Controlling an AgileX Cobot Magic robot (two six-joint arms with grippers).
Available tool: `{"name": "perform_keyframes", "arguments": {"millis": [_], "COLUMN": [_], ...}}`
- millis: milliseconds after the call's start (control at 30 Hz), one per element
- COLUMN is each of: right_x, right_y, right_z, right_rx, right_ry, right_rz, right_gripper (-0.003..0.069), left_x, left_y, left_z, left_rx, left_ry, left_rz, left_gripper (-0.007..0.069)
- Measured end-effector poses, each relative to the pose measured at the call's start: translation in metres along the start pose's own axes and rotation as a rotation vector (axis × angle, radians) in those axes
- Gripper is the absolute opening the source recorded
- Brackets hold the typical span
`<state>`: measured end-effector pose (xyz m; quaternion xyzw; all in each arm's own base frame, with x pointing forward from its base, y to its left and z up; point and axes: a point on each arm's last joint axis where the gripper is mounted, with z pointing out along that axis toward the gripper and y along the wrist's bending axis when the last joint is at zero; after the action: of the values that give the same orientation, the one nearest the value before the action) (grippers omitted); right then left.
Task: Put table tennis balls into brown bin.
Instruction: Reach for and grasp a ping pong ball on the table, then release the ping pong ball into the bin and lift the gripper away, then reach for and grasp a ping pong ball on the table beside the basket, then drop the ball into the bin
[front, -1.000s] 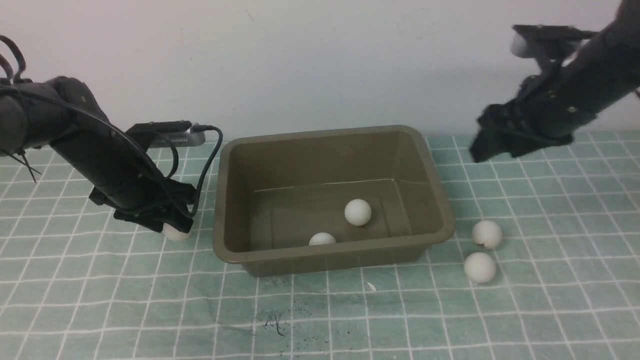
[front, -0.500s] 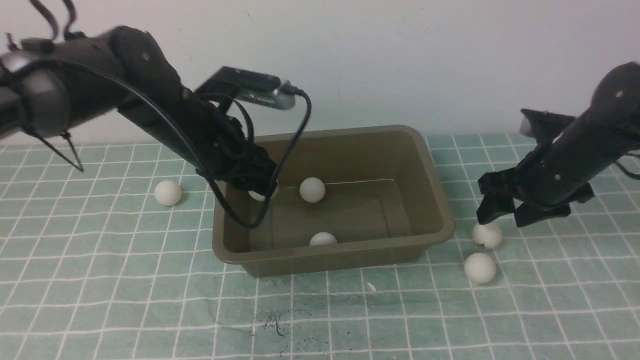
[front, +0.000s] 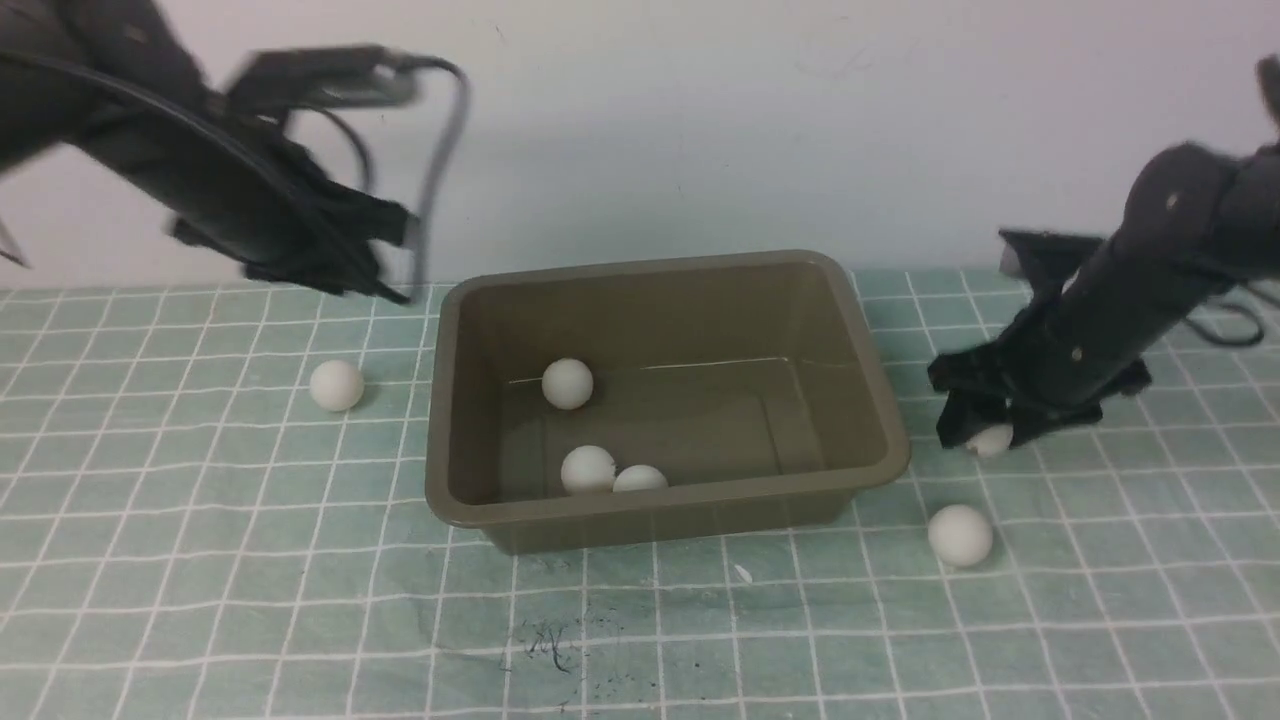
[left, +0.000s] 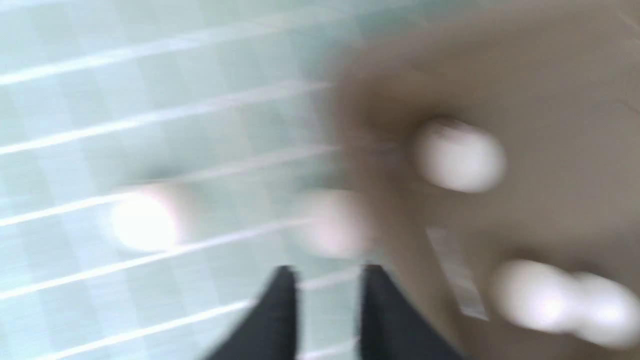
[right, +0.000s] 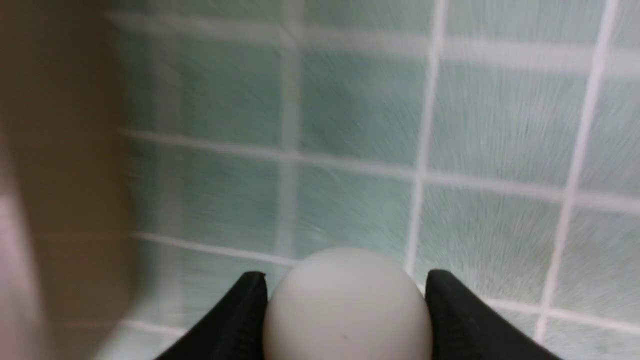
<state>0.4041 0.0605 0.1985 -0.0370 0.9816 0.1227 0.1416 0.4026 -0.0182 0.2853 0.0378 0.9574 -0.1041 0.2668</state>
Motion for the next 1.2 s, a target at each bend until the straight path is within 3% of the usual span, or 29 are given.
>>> {"name": "perform_keyframes", "arguments": {"millis": [33, 67, 200, 300, 467, 600, 667, 733, 833, 900, 933, 1067, 1100, 1200], "right_x": [-0.003, -0.011, -0.021, -0.019, -0.012, -0.009, -0.009, -0.005, -0.002, 0.0, 0.006, 0.024, 0.035, 0.055], "right_y": [0.002, 0.012, 0.044, 0.077, 0.114, 0.116, 0.111, 0.099, 0.086, 0.079, 0.062, 0.034, 0.024, 0.017], "right_z": [-0.006, -0.031, -0.072, -0.07, -0.029, -0.018, -0.023, -0.038, -0.056, -0.069, -0.087, -0.088, -0.074, -0.036], "right_rx": [-0.004, -0.036, -0.128, -0.169, -0.177, -0.148, -0.123, -0.066, -0.011, 0.026, 0.076, 0.097, 0.086, 0.053], "right_ry": [-0.016, -0.074, -0.189, -0.199, -0.15, -0.125, -0.11, -0.068, -0.048, -0.037, -0.021, 0.032, 0.065, 0.111], "right_rz": [-0.005, -0.021, -0.06, -0.151, -0.249, -0.285, -0.303, -0.335, -0.346, -0.339, -0.321, -0.249, -0.208, -0.156], "right_gripper": [0.0363, 0.0363, 0.0363, 0.0363, 0.038, 0.0534, 0.0602, 0.0607, 0.0542, 0.0474, 0.033, 0.0096, 0.0029, 0.0014], "left_x": [0.0, 0.002, 0.01, 0.013, 0.012, 0.017, 0.021, 0.025, 0.029, 0.031, 0.029, 0.013, -0.002, -0.024], "left_y": [0.003, 0.029, 0.06, 0.065, 0.064, 0.065, 0.064, 0.061, 0.059, 0.058, 0.056, 0.05, 0.042, 0.016], "left_z": [-0.001, -0.001, 0.016, 0.037, 0.076, 0.104, 0.117, 0.128, 0.136, 0.138, 0.135, 0.113, 0.089, 0.044], "left_rx": [-0.005, -0.044, -0.059, -0.022, -0.004, -0.013, -0.014, -0.01, -0.004, 0.003, 0.014, 0.043, 0.07, 0.159], "left_ry": [-0.001, 0.007, 0.066, 0.089, 0.038, 0.041, 0.052, 0.069, 0.089, 0.107, 0.123, 0.122, 0.101, 0.056], "left_rz": [-0.006, -0.048, -0.04, -0.033, -0.06, -0.063, -0.059, -0.053, -0.056, -0.064, -0.062, -0.037, -0.02, 0.027], "left_gripper": [0.0058, 0.0018, 0.0029, 0.0124, 0.0386, 0.0579, 0.0619, 0.0624, 0.0554, 0.0439, 0.0326, 0.0352, 0.0352, 0.0352]}}
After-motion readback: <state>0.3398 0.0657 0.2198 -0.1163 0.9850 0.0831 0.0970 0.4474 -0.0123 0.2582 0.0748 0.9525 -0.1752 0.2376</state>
